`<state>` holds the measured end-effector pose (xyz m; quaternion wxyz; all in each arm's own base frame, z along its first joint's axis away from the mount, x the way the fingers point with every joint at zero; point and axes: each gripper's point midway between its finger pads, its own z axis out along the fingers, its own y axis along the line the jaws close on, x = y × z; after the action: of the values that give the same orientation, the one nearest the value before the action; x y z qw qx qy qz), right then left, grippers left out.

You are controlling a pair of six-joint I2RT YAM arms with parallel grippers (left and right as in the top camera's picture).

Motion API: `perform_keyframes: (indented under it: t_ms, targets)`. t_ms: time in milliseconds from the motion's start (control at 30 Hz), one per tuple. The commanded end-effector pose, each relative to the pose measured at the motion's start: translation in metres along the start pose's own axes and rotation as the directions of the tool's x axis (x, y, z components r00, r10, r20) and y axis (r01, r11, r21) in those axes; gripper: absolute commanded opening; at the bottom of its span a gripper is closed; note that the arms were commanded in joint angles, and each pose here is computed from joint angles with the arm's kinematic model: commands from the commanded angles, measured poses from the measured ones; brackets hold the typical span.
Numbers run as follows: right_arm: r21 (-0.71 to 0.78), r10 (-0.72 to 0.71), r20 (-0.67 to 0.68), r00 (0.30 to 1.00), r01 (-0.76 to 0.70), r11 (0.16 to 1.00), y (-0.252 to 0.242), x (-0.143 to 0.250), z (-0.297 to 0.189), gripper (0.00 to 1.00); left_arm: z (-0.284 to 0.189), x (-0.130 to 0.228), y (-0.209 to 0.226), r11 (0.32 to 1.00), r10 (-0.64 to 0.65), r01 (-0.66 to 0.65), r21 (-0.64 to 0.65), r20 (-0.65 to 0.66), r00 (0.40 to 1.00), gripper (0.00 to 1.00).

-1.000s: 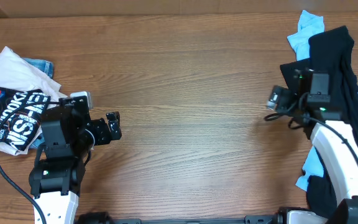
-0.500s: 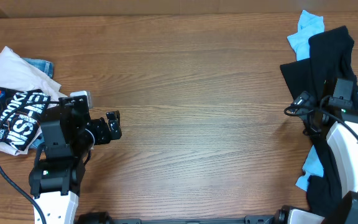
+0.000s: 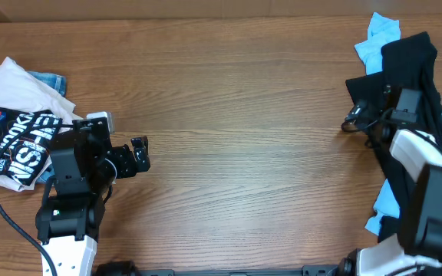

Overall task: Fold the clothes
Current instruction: 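Move the right gripper to the black t-shirt and grasp its edge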

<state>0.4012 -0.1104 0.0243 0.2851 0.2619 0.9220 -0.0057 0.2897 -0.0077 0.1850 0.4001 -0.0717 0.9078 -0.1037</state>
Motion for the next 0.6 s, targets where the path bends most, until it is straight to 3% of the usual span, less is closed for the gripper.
perform_keyframes:
  t_ms: [0,133,200,300,400,567]
  targets:
    - [-0.001,-0.105,-0.016,0.994,0.105,0.994,-0.001,0.005,0.025,1.0,-0.003,-0.01,-0.006,1.0,0.003,-0.003,0.02,0.02,1.0,1.0]
    - [0.02,-0.117,-0.014,0.993,0.117,0.993,-0.005,0.007,0.035,0.9,-0.003,-0.01,-0.006,1.0,0.003,-0.003,0.02,0.021,1.0,1.0]
    - [0.054,-0.117,-0.019,0.993,0.118,0.992,-0.011,0.009,0.038,0.7,-0.003,-0.01,-0.006,1.0,0.003,-0.003,0.019,0.021,1.0,1.0]
    - [0.069,-0.117,-0.033,0.993,0.119,0.99,-0.014,0.013,0.04,0.5,-0.003,-0.01,-0.006,1.0,0.003,-0.003,0.016,0.021,1.0,1.0]
    - [0.072,-0.117,-0.035,0.993,0.119,0.99,-0.015,0.013,0.04,0.06,-0.003,-0.011,-0.006,1.0,0.004,-0.004,0.017,0.024,1.0,1.0]
    - [0.063,-0.116,0.016,0.993,0.115,0.991,-0.01,-0.007,0.023,0.04,-0.003,-0.011,-0.006,1.0,0.004,-0.004,0.017,0.026,1.0,1.0]
